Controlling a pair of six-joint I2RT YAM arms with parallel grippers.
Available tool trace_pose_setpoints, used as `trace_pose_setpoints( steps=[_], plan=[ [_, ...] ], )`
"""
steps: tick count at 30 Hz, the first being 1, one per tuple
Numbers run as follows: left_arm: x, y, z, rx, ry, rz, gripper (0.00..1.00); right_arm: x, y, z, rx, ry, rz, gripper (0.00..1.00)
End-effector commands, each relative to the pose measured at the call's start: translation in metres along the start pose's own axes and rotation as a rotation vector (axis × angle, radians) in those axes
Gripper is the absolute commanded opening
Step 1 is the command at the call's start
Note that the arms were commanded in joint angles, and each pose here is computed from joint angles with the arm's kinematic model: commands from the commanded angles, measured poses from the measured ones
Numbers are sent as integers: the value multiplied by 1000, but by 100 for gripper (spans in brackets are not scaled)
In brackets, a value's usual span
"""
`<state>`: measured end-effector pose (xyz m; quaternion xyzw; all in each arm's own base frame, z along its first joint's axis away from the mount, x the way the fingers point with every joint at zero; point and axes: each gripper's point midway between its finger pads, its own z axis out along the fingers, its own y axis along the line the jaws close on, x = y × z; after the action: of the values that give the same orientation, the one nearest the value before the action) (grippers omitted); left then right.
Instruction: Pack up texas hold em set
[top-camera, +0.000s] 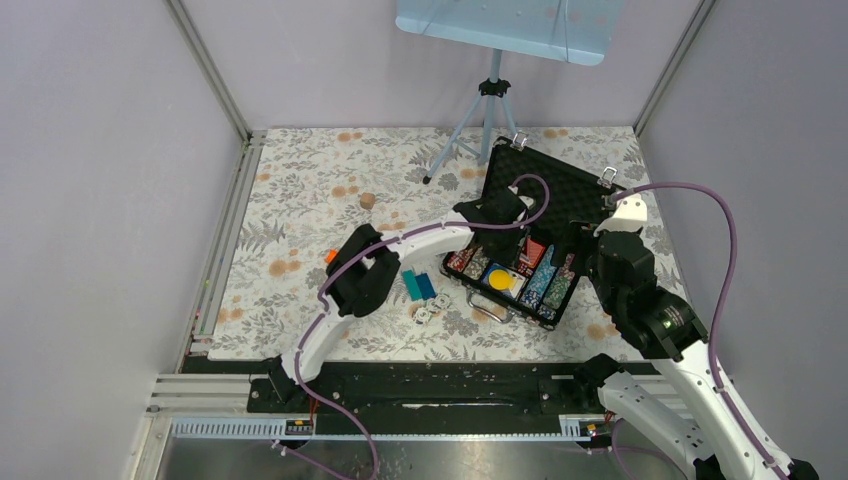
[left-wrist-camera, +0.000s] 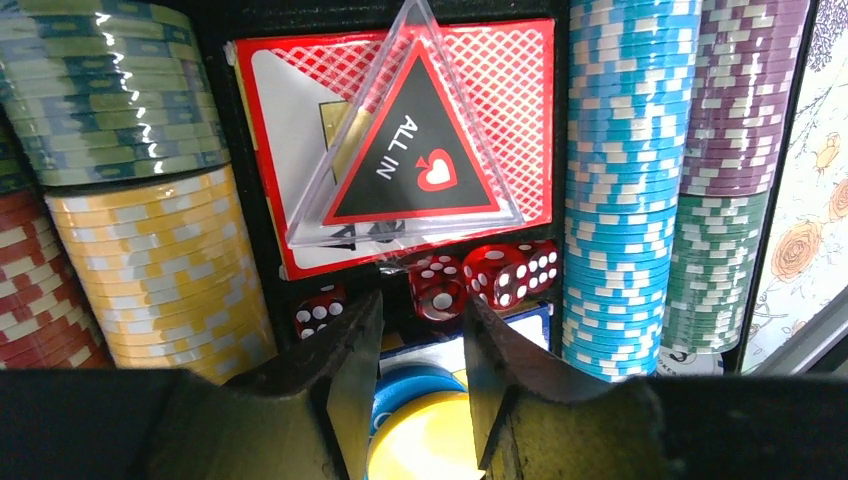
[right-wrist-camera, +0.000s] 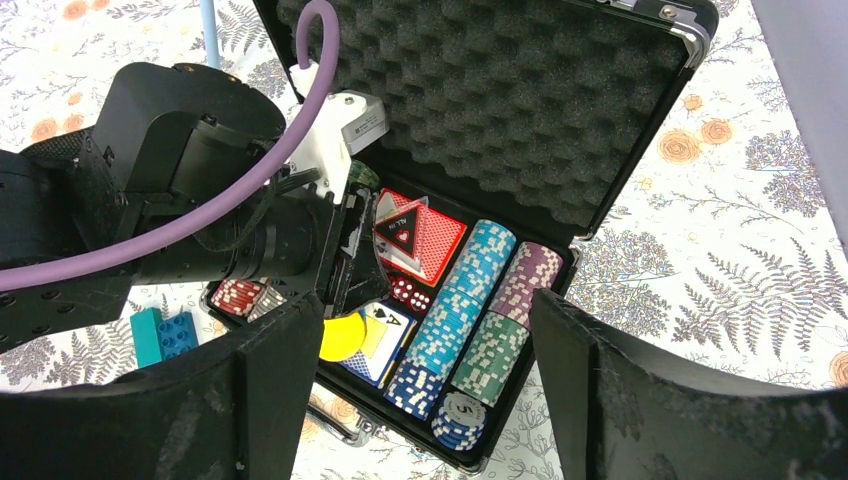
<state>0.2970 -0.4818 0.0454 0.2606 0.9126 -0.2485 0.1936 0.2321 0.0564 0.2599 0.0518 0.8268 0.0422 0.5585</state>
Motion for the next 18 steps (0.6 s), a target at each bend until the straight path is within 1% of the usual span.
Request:
trace_pose_setpoints(
  steps=[1,3,7,13,18],
  plan=[
    [-22,-1,-11,28,-47,-19,37,-8,2,1,-10,-28,7,82],
    [-28,2,-17,35,-64,-26,37,-8,3,1,-11,-27,6,82],
    [-38,-5,-27,72,-100,-16,38,-8,3,2,-9,-22,3,82],
    [-44,-18,-37,125,-117,-12,38,-8,4,4,-9,-17,2,82],
    [-51,-24,-56,138,-149,-3,38,-6,4,5,-4,-13,-2,82]
  ],
)
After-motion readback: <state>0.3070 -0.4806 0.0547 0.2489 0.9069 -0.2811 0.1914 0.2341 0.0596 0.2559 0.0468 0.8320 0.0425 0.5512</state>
